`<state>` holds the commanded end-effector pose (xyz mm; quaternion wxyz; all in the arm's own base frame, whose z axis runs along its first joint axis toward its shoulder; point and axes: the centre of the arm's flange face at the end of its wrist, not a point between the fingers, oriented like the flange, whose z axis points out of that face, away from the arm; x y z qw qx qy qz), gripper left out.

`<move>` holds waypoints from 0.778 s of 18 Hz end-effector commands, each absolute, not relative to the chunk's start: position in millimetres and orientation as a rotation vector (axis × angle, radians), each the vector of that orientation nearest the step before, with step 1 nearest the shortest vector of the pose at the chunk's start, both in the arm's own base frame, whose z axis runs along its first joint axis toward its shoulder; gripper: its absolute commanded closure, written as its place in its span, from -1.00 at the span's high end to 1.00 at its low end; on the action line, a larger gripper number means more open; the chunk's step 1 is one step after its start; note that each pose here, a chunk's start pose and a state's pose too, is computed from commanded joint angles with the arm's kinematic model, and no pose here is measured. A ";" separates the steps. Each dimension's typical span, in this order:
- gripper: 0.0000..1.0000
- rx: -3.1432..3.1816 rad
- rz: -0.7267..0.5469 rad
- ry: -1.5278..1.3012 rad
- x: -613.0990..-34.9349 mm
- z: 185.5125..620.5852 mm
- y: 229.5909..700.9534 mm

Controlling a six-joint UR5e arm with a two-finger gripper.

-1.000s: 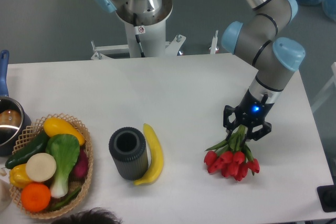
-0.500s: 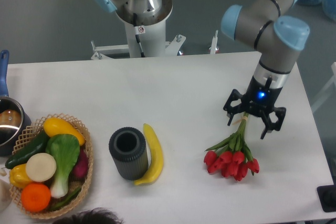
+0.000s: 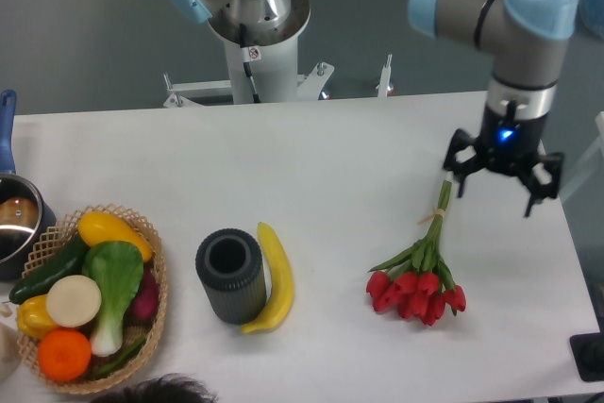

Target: Place the flowers on the table

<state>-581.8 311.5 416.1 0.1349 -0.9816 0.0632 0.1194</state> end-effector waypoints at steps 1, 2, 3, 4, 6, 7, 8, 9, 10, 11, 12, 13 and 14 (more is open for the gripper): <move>1.00 -2.862 0.349 0.215 -581.7 427.7 299.2; 1.00 -2.889 0.361 0.248 -582.8 434.8 281.4; 1.00 -2.911 0.371 0.293 -584.6 437.8 270.0; 1.00 -2.924 0.376 0.332 -585.0 437.1 264.9; 1.00 -2.939 0.385 0.356 -584.0 438.9 254.6; 1.00 -2.947 0.383 0.342 -584.7 437.0 248.5; 1.00 -2.948 0.390 0.334 -583.1 440.3 244.4; 1.00 -2.950 0.387 0.325 -581.4 437.7 240.3; 1.00 -2.950 0.387 0.318 -581.5 436.0 237.6; 1.00 -2.950 0.394 0.314 -581.4 437.5 235.7; 1.00 -2.951 0.395 0.307 -582.4 437.5 233.0; 1.00 -2.951 0.392 0.307 -582.2 436.7 232.9; 1.00 -2.951 0.395 0.305 -582.2 437.6 232.0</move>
